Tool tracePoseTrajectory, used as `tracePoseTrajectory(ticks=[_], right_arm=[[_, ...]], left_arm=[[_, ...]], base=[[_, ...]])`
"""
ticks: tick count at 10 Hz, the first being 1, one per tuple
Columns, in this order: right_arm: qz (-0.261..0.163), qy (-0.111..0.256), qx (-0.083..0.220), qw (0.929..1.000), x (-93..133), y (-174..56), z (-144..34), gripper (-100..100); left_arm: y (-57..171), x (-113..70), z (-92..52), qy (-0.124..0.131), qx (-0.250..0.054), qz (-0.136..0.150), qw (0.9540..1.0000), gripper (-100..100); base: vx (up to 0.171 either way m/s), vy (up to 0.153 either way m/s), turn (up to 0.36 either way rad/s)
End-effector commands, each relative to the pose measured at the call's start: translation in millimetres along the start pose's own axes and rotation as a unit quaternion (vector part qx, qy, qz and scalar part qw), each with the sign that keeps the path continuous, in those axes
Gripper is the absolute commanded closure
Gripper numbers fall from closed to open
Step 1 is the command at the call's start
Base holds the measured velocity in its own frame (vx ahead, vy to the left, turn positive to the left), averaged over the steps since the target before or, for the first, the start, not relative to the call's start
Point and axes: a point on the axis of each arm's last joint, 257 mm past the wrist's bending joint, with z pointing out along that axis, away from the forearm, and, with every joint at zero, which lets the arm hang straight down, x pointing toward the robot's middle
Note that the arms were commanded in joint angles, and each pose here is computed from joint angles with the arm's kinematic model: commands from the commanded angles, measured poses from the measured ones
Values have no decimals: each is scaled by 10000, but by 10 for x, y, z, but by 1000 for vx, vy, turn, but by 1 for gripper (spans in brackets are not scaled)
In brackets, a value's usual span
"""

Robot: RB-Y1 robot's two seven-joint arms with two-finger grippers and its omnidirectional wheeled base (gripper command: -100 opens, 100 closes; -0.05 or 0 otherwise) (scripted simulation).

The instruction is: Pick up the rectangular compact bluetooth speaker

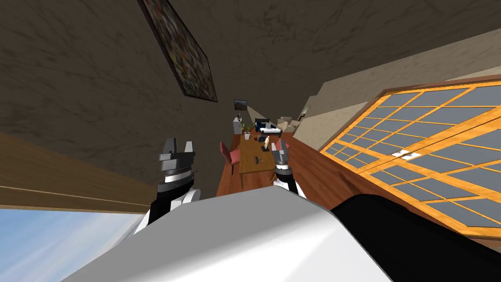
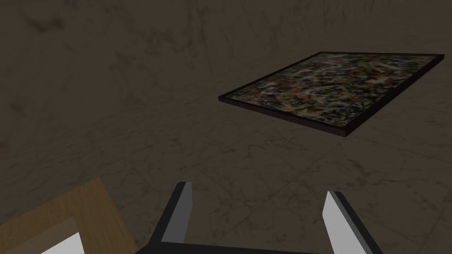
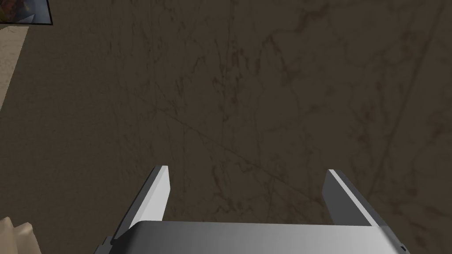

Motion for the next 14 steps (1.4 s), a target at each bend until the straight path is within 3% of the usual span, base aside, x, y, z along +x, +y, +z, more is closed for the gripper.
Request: tracePoseTrajectory(ticks=[1,4,6,7,10,11,13,14], right_arm=[[-3,268,234,9994,59,-143,-92,-100],[-4,757,825,9937,148,-498,-388,-100],[-1,1093,1307,9854,187,-763,-665,-100],[45,1085,1324,9852,184,-773,-672,-100],[59,1530,2197,9635,177,-1203,-1240,-100],[120,1516,2207,9634,177,-1203,-1240,-100],[165,1776,2796,9434,143,-1428,-1665,-100],[179,1753,2871,9416,120,-1472,-1718,-100]], left_arm=[[0,0,0,0,0,0,10000,0],[0,1,0,0,1,-1,10000,0],[0,0,0,0,0,0,10000,0],[0,0,0,0,0,0,10000,0],[0,0,0,0,0,0,10000,0],[0,0,0,0,0,0,10000,0],[0,0,0,0,0,0,10000,0],[0,0,0,0,0,0,10000,0]], base=[[-30,1,112],[-30,0,318],[-25,3,343],[-19,1,116],[-15,10,343],[-9,2,200],[-6,8,374],[-2,1,177]])
